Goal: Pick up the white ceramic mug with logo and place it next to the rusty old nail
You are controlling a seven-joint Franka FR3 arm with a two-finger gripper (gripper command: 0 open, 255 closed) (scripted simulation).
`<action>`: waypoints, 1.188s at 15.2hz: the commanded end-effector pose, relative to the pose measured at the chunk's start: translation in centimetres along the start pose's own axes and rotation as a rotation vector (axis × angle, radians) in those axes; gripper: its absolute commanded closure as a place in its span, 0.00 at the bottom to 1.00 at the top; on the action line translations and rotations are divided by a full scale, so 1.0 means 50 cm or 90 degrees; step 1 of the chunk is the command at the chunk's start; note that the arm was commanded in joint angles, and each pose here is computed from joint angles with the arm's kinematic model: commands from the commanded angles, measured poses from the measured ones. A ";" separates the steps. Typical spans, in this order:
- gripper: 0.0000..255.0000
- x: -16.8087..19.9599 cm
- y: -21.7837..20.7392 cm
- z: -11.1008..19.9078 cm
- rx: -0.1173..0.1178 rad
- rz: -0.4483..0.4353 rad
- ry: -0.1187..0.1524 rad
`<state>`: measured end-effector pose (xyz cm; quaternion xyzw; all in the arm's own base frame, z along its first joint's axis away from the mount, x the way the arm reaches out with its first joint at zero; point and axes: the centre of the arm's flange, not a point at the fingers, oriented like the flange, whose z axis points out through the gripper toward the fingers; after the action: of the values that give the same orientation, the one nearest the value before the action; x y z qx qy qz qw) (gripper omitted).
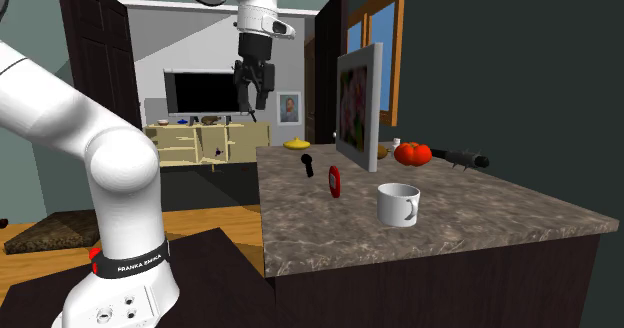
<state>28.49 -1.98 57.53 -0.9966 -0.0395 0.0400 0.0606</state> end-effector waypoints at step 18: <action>0.00 0.324 0.218 0.188 -0.074 -0.013 -0.008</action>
<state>43.36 -9.69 46.41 -0.9977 -0.0512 0.0432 0.0068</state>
